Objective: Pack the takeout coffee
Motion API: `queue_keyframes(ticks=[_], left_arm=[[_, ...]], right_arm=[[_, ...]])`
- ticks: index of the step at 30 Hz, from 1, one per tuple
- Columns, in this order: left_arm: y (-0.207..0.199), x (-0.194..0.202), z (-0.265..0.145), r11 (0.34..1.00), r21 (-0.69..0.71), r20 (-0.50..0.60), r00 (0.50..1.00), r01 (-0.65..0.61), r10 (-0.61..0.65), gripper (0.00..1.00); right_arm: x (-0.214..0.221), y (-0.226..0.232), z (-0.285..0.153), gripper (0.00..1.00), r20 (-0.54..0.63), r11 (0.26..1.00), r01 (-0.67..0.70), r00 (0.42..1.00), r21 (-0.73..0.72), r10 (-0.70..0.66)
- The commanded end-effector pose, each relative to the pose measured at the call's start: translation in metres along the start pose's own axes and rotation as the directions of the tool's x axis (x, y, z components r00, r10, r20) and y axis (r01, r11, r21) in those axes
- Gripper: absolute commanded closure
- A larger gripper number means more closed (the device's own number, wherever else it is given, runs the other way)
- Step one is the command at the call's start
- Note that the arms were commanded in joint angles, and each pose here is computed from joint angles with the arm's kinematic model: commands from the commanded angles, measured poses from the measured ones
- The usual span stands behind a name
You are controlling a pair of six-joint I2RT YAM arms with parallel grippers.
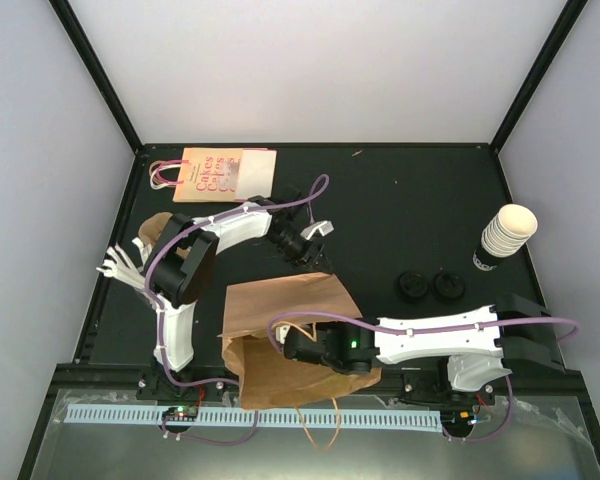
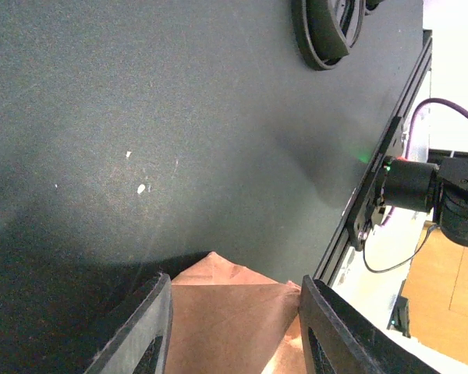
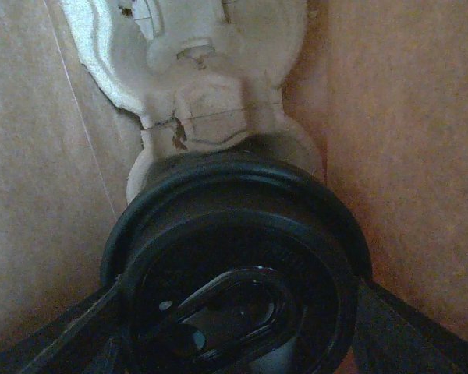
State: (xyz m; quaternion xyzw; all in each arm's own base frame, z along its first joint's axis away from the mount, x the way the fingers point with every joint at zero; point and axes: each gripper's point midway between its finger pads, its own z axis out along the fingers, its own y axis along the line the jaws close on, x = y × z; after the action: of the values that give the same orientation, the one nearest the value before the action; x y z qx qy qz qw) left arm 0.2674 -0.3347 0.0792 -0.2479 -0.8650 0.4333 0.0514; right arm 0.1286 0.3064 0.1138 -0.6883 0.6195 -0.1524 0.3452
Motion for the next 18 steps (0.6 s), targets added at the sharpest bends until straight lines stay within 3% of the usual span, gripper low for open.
queue_keyframes(ticks=[1, 5, 9, 18], left_arm=[[-0.013, 0.010, 0.001, 1.000, -0.009, -0.051, 0.999, 0.006, -0.006, 0.52], [-0.015, 0.008, 0.000, 1.000, -0.010, -0.044, 0.999, 0.004, -0.004, 0.53], [-0.015, 0.009, 0.001, 1.000, -0.010, -0.047, 0.999, 0.004, -0.004, 0.52], [-0.017, 0.010, 0.005, 1.000, -0.007, -0.054, 0.999, 0.002, -0.002, 0.52]], right_arm=[[0.041, 0.046, 0.010, 0.41, -0.113, 0.981, 0.031, 0.992, -0.191, -0.054], [0.041, 0.043, 0.010, 0.43, -0.105, 0.988, 0.021, 0.994, -0.153, -0.037], [0.039, 0.049, 0.003, 0.41, -0.094, 0.976, 0.021, 0.995, -0.215, -0.042], [0.051, 0.058, 0.016, 0.39, -0.169, 0.975, 0.089, 0.978, -0.203, -0.125]])
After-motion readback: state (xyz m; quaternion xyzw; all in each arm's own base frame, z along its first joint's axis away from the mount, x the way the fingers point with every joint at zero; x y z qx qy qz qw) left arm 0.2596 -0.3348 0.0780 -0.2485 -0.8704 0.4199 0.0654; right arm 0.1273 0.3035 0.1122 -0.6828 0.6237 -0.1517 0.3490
